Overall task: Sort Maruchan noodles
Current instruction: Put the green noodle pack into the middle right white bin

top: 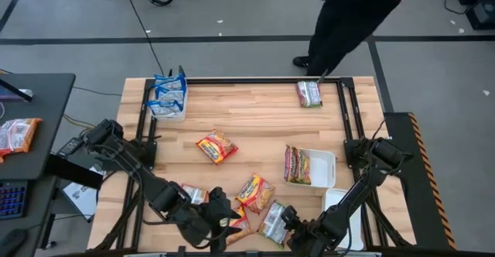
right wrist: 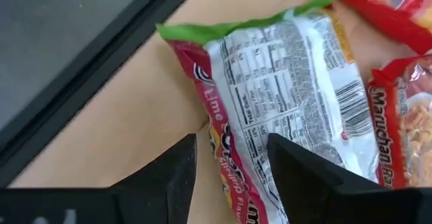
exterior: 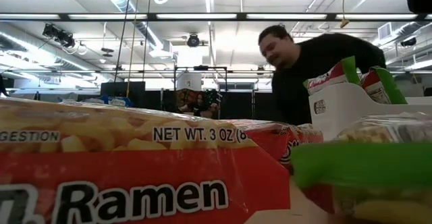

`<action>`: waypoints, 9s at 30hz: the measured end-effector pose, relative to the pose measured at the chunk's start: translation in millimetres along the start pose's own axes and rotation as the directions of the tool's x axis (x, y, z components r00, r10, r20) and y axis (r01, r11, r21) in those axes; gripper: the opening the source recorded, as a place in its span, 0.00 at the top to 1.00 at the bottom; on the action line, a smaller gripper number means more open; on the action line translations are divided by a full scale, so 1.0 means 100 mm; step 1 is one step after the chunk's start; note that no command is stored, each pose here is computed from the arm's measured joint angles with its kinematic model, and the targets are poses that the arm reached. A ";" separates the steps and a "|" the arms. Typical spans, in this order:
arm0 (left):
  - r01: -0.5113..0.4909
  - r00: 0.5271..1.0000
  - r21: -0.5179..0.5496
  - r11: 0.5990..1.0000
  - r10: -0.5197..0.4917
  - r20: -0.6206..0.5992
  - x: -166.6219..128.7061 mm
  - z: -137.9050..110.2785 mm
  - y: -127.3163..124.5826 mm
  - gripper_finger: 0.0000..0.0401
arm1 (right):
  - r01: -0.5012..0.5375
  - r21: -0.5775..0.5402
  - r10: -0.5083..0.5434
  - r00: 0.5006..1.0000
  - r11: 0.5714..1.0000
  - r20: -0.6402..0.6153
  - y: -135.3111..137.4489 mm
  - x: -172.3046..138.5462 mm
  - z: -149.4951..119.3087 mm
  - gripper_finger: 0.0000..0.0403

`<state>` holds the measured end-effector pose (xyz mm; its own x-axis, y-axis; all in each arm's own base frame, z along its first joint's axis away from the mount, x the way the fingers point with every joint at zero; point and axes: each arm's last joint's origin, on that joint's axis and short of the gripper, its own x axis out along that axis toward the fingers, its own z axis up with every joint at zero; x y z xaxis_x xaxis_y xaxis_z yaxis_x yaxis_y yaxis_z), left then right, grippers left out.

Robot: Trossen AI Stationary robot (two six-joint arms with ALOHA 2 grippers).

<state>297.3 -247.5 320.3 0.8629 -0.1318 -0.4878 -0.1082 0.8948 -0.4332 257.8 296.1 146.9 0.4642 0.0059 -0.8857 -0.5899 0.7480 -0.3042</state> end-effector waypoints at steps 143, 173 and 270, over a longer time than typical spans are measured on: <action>-0.079 0.919 0.220 0.972 0.157 -0.362 1.07 0.84 2.10 0.53 | -0.141 -0.144 0.103 0.964 0.979 -0.247 -2.12 -1.18 -0.86 0.73; -0.133 0.969 0.094 0.987 0.149 -0.195 0.23 0.95 1.33 0.53 | 0.681 0.728 0.148 0.714 0.080 -0.684 -3.92 -0.54 -3.06 0.61; 0.296 0.571 0.369 0.881 -0.473 0.671 0.29 2.10 1.54 0.68 | -0.461 0.531 -0.361 0.410 0.711 0.838 -2.79 -3.23 -1.45 0.93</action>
<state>408.7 -23.8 398.4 0.8754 -0.2119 0.4345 0.3418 0.9068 -0.2466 176.6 -10.2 467.2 0.9565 0.2888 0.0406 -0.2823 0.8817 0.3781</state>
